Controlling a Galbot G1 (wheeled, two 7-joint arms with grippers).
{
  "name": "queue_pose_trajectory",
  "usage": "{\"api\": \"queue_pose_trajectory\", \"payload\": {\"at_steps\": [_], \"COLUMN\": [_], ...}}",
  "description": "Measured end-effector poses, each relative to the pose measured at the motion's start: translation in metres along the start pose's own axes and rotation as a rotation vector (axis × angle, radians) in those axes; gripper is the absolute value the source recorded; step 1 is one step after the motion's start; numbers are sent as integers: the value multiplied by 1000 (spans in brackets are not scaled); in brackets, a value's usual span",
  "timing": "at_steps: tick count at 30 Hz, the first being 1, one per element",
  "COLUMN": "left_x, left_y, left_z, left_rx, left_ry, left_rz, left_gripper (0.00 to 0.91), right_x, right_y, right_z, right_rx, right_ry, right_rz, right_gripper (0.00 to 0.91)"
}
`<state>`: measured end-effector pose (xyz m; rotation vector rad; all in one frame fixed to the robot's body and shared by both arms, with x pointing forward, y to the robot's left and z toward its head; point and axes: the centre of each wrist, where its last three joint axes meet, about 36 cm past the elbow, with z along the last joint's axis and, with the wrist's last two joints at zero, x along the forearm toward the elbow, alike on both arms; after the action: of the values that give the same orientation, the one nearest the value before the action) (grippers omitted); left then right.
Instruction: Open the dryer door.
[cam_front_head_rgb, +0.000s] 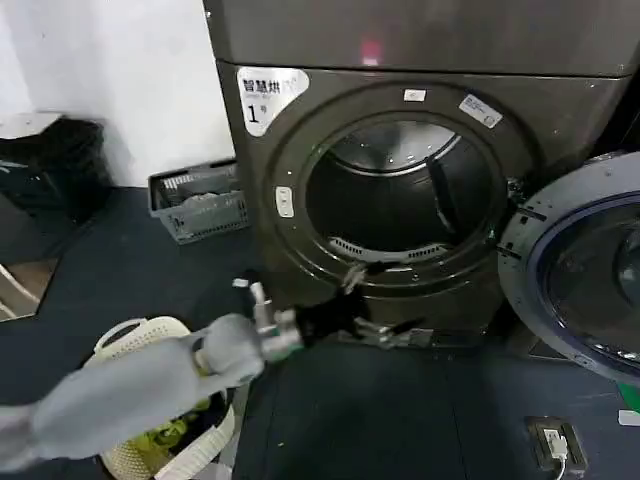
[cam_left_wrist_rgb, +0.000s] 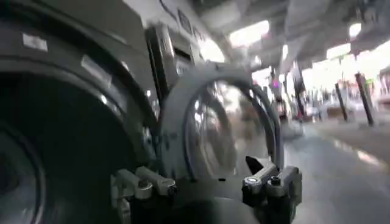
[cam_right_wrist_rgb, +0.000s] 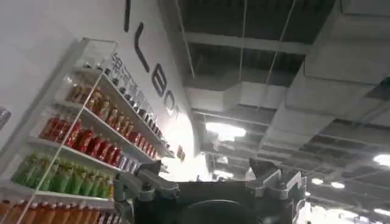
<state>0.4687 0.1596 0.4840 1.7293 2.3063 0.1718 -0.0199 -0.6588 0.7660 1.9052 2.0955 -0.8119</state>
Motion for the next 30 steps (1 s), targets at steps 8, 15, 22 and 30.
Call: {"api": "queue_pose_trajectory", "payload": {"at_steps": [8, 15, 22, 30], "left_x": [80, 150, 214, 282], "left_y": [3, 8, 8, 8], "left_z": [-7, -16, -30, -51], "left_rx": [-74, -126, -189, -244], "left_ry": [240, 431, 546, 777], "left_rz": [-49, -110, -88, -128], "left_gripper": [907, 907, 907, 907], "right_x": [-2, -3, -2, 0], "right_y": [1, 9, 16, 27], "right_z": [-1, 0, 2, 9], "right_rx": [10, 3, -1, -2], "right_ry": [-17, -19, -17, -10], "right_rz": [7, -11, -25, -41], "right_gripper": [907, 907, 907, 907]}}
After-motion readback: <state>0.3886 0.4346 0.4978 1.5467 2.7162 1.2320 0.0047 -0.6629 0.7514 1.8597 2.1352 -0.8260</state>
